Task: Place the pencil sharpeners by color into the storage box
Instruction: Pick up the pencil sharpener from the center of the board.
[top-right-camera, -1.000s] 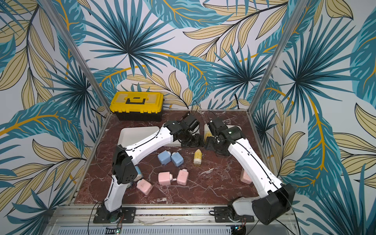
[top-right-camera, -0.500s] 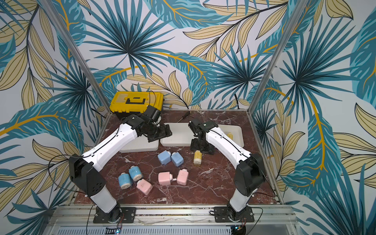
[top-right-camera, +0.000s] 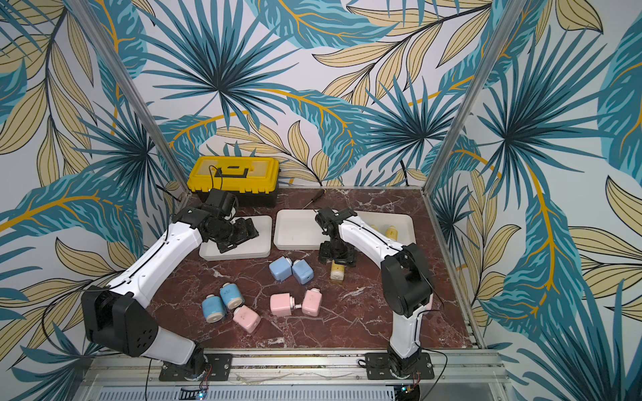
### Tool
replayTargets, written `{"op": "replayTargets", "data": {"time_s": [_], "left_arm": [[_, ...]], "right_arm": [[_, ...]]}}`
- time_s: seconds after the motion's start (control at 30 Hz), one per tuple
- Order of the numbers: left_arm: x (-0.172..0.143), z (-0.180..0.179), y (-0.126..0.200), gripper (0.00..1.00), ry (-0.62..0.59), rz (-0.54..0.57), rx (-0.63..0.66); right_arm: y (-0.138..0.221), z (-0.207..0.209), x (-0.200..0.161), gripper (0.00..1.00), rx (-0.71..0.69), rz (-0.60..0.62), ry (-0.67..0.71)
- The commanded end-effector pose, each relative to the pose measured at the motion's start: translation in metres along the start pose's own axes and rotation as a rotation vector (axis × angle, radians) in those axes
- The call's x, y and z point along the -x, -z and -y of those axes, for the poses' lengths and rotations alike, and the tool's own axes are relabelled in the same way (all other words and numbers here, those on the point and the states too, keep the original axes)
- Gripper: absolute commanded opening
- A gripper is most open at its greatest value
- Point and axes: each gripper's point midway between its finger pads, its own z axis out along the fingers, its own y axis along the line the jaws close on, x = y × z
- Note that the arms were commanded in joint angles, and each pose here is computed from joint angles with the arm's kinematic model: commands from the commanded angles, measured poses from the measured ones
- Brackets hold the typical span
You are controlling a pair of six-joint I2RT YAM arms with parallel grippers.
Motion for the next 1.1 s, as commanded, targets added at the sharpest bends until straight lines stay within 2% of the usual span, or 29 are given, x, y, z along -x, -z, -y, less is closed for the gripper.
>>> {"op": "replayTargets", "data": {"time_s": [0.0, 0.3, 0.63, 0.9, 1.07], "left_arm": [[0.004, 0.000, 0.008, 0.87, -0.001, 0.025, -0.029], [0.005, 0.000, 0.006, 0.87, 0.009, 0.017, -0.031], [0.005, 0.002, 0.005, 0.87, 0.015, 0.013, -0.036], [0.005, 0.002, 0.005, 0.87, 0.016, 0.012, -0.036], [0.005, 0.002, 0.003, 0.87, 0.015, 0.007, -0.034]], "right_arm": [[-0.013, 0.003, -0.005, 0.83, -0.005, -0.043, 0.026], [-0.034, 0.005, -0.012, 0.66, 0.014, -0.101, 0.041], [-0.053, 0.003, -0.016, 0.55, 0.024, -0.134, 0.071], [-0.050, 0.002, -0.013, 0.43, 0.029, -0.129, 0.082], [-0.041, 0.006, -0.013, 0.39, 0.021, -0.113, 0.096]]}}
